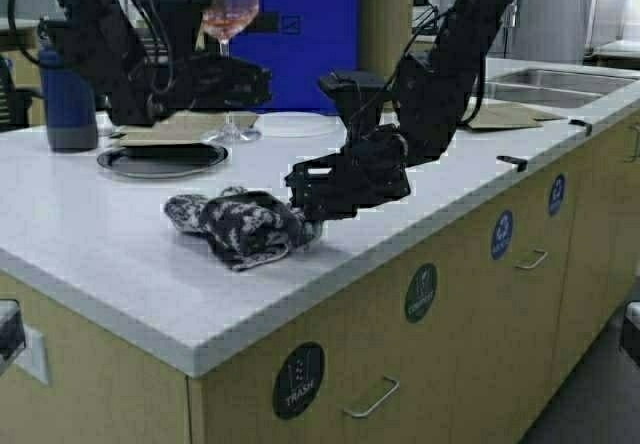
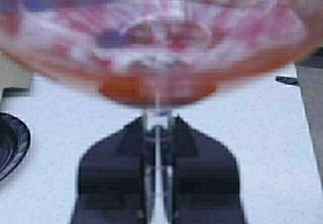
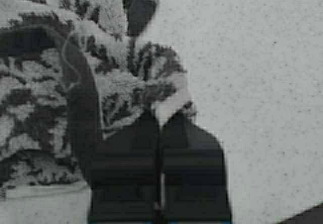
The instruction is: Get the cloth and wipe up the spill under the wine glass
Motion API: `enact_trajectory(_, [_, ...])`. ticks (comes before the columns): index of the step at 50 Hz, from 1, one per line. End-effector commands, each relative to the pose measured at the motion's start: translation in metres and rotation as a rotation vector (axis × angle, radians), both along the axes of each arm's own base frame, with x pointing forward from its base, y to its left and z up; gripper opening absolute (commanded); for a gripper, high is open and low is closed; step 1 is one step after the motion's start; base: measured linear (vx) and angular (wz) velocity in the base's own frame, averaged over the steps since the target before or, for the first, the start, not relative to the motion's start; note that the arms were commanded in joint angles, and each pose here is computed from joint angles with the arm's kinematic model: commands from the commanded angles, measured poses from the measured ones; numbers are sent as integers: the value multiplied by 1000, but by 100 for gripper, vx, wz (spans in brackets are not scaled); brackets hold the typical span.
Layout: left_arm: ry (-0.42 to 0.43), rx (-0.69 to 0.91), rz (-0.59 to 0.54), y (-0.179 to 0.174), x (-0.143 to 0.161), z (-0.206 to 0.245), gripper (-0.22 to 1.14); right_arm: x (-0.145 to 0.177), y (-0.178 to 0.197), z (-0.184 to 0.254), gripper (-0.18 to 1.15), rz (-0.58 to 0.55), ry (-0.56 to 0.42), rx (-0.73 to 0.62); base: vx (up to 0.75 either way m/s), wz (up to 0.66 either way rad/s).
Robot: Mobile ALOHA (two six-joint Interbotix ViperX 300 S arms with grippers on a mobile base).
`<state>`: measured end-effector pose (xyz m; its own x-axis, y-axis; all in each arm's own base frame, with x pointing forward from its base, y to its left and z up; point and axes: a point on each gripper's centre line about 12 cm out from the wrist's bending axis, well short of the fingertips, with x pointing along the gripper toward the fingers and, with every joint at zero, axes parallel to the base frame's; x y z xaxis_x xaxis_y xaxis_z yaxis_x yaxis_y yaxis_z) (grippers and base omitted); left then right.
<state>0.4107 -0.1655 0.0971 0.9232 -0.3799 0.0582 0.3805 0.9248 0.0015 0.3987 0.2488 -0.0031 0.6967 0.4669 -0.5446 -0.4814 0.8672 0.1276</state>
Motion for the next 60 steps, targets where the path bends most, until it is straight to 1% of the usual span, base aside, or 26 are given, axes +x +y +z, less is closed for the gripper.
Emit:
enact_trajectory(1, [-47, -15, -9, -4, 6, -9, 28, 8, 2, 15, 6, -8, -36, 26, 0, 0])
enact_trajectory(11, [-30, -7, -15, -8, 13, -47, 28, 7, 1, 17, 6, -9, -37, 28, 0, 0])
enact_trajectory(27, [43, 20, -15, -8, 16, -108, 28, 9, 2, 30, 6, -11, -58, 42, 0, 0])
enact_trajectory(34, [47, 23, -15, -8, 15, -110, 28, 7, 1, 35, 6, -11, -62, 46, 0, 0])
enact_trajectory(39, [25, 12, -15, -9, 18, -97, 28, 9, -4, 39, 6, -30, -64, 54, 0, 0])
enact_trajectory(45, [-31, -13, -17, -11, 21, -65, 28, 16, -20, 50, 6, -107, -66, 87, 0, 0])
enact_trajectory(51, [-69, -27, -17, -12, 24, -42, 28, 22, -47, 73, 6, -231, -91, 153, 0, 0])
enact_trajectory(55, [-83, -33, -18, -13, 26, -36, 28, 24, -69, 91, 6, -318, -129, 206, 0, 0])
enact_trajectory(60, [-82, -33, -15, -13, 28, -37, 28, 19, -94, 115, 6, -421, -204, 278, 0, 0])
